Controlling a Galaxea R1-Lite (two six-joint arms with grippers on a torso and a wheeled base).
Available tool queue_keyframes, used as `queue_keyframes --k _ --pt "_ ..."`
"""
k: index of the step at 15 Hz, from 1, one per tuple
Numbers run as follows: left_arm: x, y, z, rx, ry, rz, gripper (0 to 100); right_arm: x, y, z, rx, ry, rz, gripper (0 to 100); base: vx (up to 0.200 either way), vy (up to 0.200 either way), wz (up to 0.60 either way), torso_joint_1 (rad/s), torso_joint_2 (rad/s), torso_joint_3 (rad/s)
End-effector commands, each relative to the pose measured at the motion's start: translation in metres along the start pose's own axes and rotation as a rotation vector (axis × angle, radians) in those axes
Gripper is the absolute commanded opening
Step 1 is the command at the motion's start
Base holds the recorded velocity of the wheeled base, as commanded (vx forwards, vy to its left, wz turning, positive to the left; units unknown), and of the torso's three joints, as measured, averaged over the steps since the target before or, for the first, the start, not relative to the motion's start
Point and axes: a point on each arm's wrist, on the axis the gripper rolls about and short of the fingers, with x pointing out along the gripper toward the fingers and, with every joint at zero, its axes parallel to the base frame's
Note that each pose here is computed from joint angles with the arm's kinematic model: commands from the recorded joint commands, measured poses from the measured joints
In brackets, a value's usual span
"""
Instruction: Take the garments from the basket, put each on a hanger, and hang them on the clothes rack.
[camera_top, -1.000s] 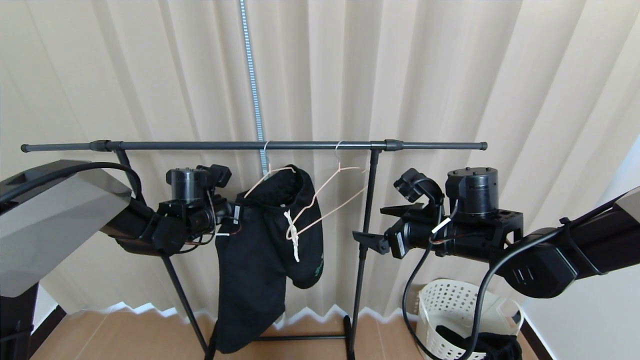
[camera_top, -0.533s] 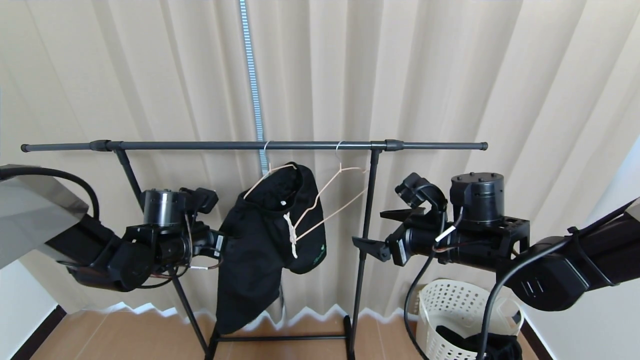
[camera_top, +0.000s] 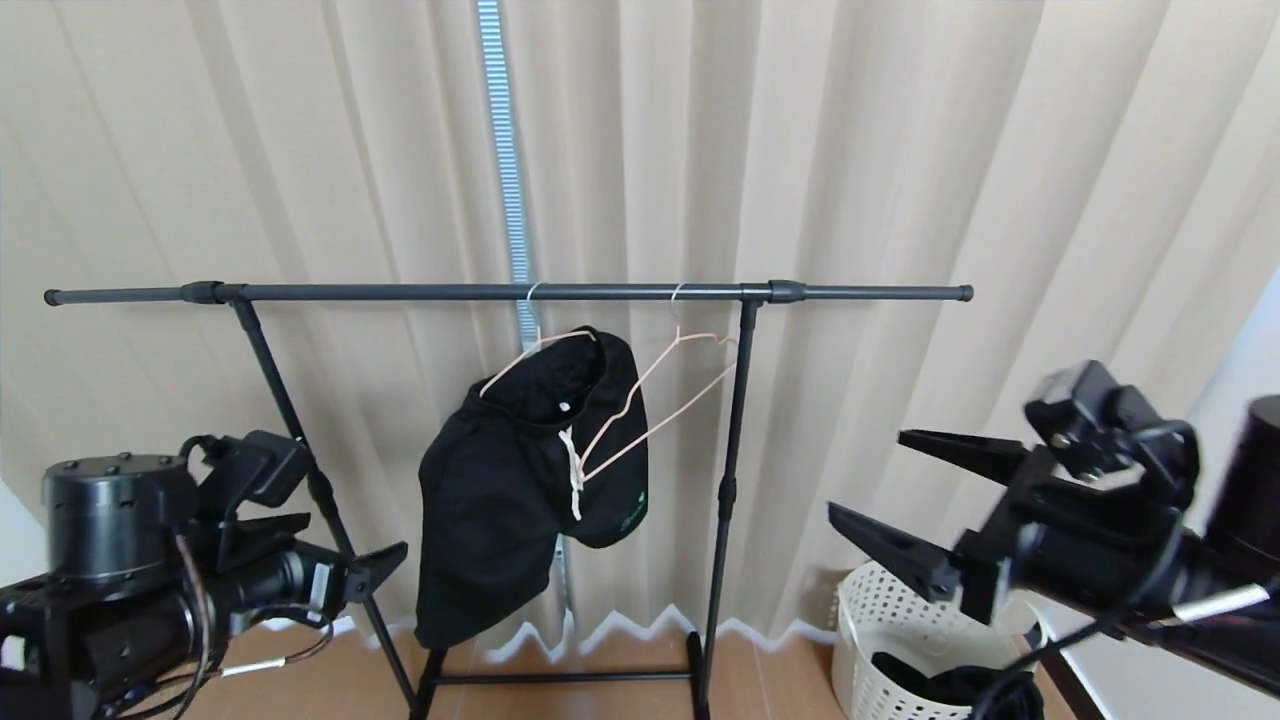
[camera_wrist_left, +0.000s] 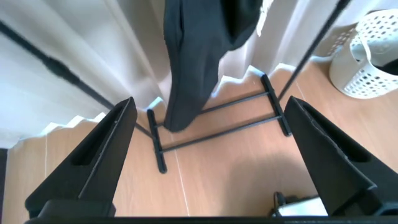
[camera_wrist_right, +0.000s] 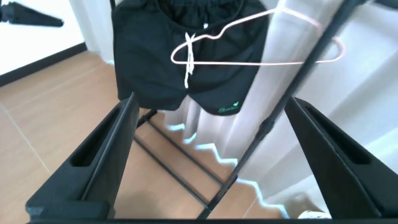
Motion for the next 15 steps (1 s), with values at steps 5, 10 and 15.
queue_keyframes --k 5,10,15 --pt "-0.103 -0.017 -0.047 -0.019 -0.18 -0.026 100 -0.125 0.016 -0.063 0.049 -0.076 -0.212 100 0.0 0.0 0.0 0.0 0.0 0.0" --pt "-0.15 -0.028 -0.082 -0.081 -0.22 -0.027 100 -0.18 0.033 -0.112 0.073 -0.044 -0.215 100 0.0 0.0 0.0 0.0 0.0 0.0" --pt "-0.169 -0.036 -0.116 -0.151 -0.222 -0.033 100 -0.188 0.036 -0.121 0.097 -0.08 -0.312 100 0.0 0.0 0.0 0.0 0.0 0.0"
